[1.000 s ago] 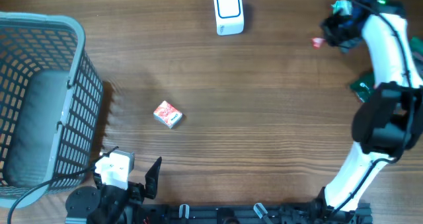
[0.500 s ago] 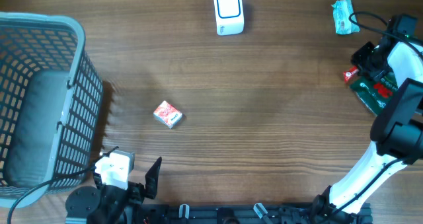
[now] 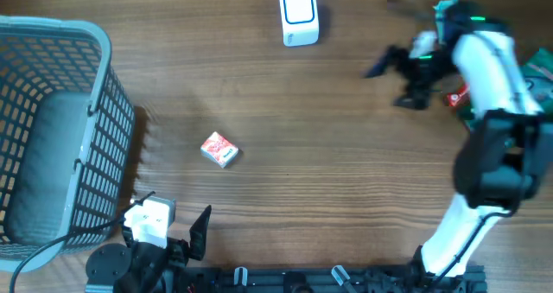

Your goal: Scan the item barcode

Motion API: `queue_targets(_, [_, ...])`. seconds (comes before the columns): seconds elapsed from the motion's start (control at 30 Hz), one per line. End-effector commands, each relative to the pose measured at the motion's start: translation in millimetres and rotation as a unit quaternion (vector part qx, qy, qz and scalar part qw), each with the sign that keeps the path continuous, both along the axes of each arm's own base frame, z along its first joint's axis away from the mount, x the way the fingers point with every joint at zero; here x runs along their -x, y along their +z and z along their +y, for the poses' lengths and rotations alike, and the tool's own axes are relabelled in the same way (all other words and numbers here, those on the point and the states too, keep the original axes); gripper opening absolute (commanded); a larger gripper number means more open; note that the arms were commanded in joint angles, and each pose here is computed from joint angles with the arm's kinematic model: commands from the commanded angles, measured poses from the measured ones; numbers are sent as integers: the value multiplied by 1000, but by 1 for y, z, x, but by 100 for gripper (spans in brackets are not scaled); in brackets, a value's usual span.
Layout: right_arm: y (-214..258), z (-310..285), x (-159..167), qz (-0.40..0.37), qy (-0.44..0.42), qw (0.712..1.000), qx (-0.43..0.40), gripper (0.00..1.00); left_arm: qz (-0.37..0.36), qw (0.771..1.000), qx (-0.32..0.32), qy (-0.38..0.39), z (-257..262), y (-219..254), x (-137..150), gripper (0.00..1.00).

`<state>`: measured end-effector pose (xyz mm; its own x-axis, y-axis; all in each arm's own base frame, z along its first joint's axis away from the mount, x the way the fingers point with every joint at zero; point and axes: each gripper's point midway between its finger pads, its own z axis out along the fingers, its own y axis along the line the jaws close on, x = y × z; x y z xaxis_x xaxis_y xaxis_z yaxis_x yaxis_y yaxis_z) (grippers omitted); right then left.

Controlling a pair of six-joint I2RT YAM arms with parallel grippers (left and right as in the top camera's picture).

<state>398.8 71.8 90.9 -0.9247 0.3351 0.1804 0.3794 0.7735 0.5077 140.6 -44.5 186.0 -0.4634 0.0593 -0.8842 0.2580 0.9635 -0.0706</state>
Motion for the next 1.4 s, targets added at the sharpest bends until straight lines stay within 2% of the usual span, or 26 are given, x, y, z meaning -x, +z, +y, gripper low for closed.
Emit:
queue_targets(0.0, [5, 103, 36, -16, 147, 988, -44, 100, -2, 1000, 7, -3, -2, 1, 1, 100])
queue_targets(0.07, [-2, 149, 51, -33, 202, 978, -42, 100, -2, 1000, 7, -3, -2, 1, 1, 100])
queue_targets(0.13, [-14, 191, 66, -31, 214, 976, -21, 100, -2, 1000, 7, -3, -2, 1, 1, 100])
queue_targets(0.17, [-22, 210, 75, -15, 197, 980, -2, 96, -2, 1000, 7, -3, -2, 1, 1, 100])
queue_targets(0.2, [-31, 225, 87, 14, 161, 987, 22, 77, -2, 1000, 7, -3, -2, 1, 1, 100])
queue_targets(0.23, [-39, 238, 100, 43, 124, 990, 41, 73, -2, 1000, 7, -3, -2, 1, 1, 100])
queue_targets(0.27, [-44, 257, 112, 64, 94, 993, 41, 82, -2, 1000, 7, -3, -2, 1, 1, 100])
queue_targets(0.3, [-45, 271, 117, 67, 81, 994, 35, 100, -2, 1000, 7, -3, -2, 1, 1, 100])
queue_targets(0.43, [-40, 328, 125, 32, 71, 997, -11, 100, -2, 1000, 7, -3, -2, 1, 1, 100])
queue_targets(0.53, [-46, 343, 127, 10, 22, 1000, 13, 97, -2, 1000, 7, -3, -2, 1, 1, 100])
queue_targets(0.7, [-80, 338, 124, 25, -17, 998, 52, 83, -2, 1000, 7, -3, -2, 1, 1, 100])
queue_targets(0.77, [-95, 335, 125, 31, -18, 997, 65, 73, -2, 1000, 7, -3, -2, 1, 1, 100])
queue_targets(0.83, [-110, 329, 123, 28, -20, 996, 85, 51, -2, 1000, 7, -3, -2, 1, 1, 100])
queue_targets(0.9, [-116, 322, 119, 0, 4, 994, 108, 5, -2, 1000, 7, -3, -2, 1, 1, 100])
queue_targets(1.0, [-113, 313, 119, -27, 63, 990, 125, 4, -2, 1000, 7, -3, -2, 1, 1, 100])
queue_targets(1.07, [-104, 296, 117, -59, 154, 976, 140, 4, -2, 1000, 7, -3, -2, 1, 1, 100])
queue_targets(1.1, [-99, 285, 116, -88, 235, 957, 148, 4, -2, 1000, 7, -3, -2, 1, 1, 100])
queue_targets(1.17, [-91, 247, 126, -120, 440, 874, 167, 4, -2, 1000, 7, -3, -2, 1, 1, 100])
queue_targets(1.2, [-89, 222, 131, -110, 504, 836, 187, 14, -2, 1000, 7, -3, -2, 1, 1, 100])
queue_targets(1.23, [-89, 184, 131, -85, 557, 790, 239, 46, -2, 1000, 7, -3, -2, 1, 1, 100])
queue_targets(1.27, [-83, 141, 118, -61, 574, 747, 329, 94, -2, 1000, 7, -3, -2, 1, 1, 100])
queue_targets(1.3, [-77, 119, 102, -60, 558, 726, 397, 100, -2, 1000, 7, -3, -2, 1, 1, 100])
queue_targets(1.33, [-65, 102, 82, -73, 513, 718, 465, 100, -2, 1000, 7, -3, -2, 1, 1, 100])
queue_targets(1.37, [-56, 93, 71, -81, 491, 715, 491, 100, -2, 1000, 7, -3, -2, 1, 1, 100])
